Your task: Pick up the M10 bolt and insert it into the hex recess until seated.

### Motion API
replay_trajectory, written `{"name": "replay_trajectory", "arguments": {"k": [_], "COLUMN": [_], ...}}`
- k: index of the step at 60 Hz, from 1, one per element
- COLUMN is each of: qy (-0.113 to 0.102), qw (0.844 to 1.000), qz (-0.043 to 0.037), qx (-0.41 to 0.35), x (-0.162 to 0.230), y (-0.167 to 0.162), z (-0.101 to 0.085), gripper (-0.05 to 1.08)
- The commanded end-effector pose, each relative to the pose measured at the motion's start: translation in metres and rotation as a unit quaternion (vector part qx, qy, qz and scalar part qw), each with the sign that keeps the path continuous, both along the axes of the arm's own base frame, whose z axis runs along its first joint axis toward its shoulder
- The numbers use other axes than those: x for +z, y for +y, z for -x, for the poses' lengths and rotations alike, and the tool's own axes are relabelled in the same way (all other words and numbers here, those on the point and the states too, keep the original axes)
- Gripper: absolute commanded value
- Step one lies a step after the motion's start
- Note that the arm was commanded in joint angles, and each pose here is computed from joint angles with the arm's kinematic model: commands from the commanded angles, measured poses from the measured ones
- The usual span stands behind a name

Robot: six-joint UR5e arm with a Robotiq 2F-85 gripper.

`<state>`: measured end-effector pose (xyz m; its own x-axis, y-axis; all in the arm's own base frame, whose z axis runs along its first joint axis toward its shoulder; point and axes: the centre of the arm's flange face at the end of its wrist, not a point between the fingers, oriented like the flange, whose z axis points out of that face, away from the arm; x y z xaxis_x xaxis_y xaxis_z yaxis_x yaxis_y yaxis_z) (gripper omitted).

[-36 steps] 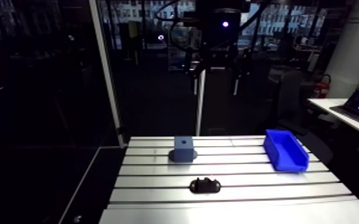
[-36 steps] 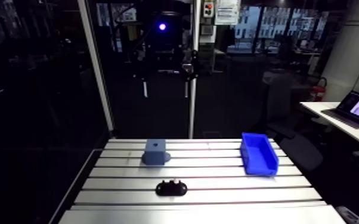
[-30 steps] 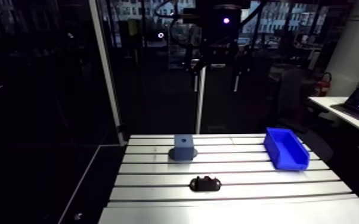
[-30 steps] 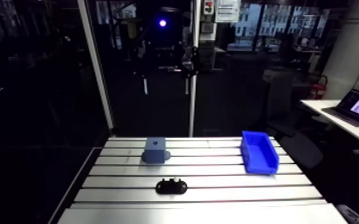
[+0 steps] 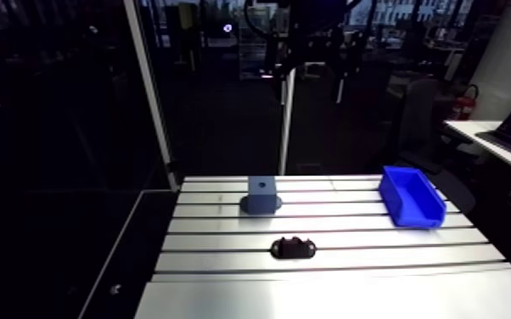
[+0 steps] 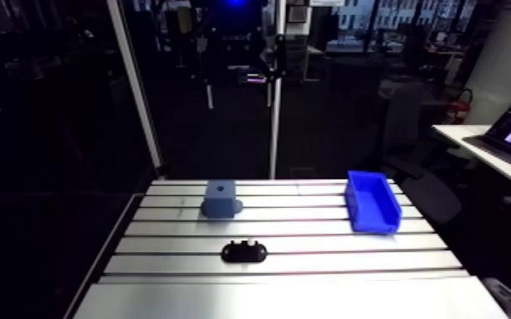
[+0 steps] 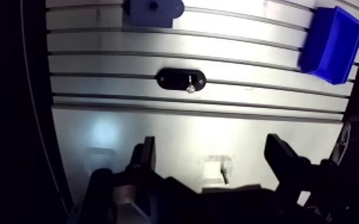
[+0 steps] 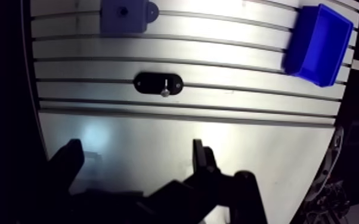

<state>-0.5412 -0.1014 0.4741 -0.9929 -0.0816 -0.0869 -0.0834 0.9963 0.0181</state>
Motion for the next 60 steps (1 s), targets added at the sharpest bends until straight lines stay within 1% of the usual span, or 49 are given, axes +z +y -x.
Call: {"name": "replay_trajectory", "arguments": {"k": [1, 8, 14, 17, 18, 19, 20, 22, 24, 26, 36, 40, 45, 52, 60], "qy": [-0.001, -0.001, 0.002, 0.012, 0.012, 0.018, 0.018, 0.031, 0.035, 0.036, 0.032, 0.033, 0.034, 0.029, 0.029], "qw": [1.0, 1.0, 1.0, 1.0, 1.0, 1.0, 1.0, 0.999, 0.999, 0.999, 0.999, 0.999, 0.999, 0.999, 0.999], "qz": [0.0001, -0.0002, 0.0002, -0.0003, -0.0003, -0.0006, -0.0006, -0.0007, 0.0005, 0.0, 0.0, 0.0021, 0.0028, 0.0054, 0.0054], "qx": [0.001, -0.002, -0.006, -0.007, -0.007, -0.007, -0.007, -0.008, -0.008, -0.008, -0.012, -0.013, -0.014, -0.027, -0.042], "x": [-0.001, -0.002, -0.005, -0.01, -0.01, -0.013, -0.013, -0.018, -0.02, -0.023, -0.038, -0.047, -0.051, -0.065, -0.082], "y": [0.0, 0.001, 0.001, 0.001, 0.001, 0.001, 0.001, 0.001, 0.001, 0.001, 0.002, 0.002, 0.004, 0.004, 0.005], "z": [0.001, 0.0, 0.0, -0.001, -0.001, -0.001, -0.001, -0.002, -0.003, -0.004, -0.01, -0.012, -0.014, -0.019, -0.023], "gripper": [0.01, 0.01, 0.01, 0.01, 0.01, 0.01, 0.01, 0.01, 0.01, 0.01, 0.01, 0.01, 0.01, 0.01, 0.01]}}
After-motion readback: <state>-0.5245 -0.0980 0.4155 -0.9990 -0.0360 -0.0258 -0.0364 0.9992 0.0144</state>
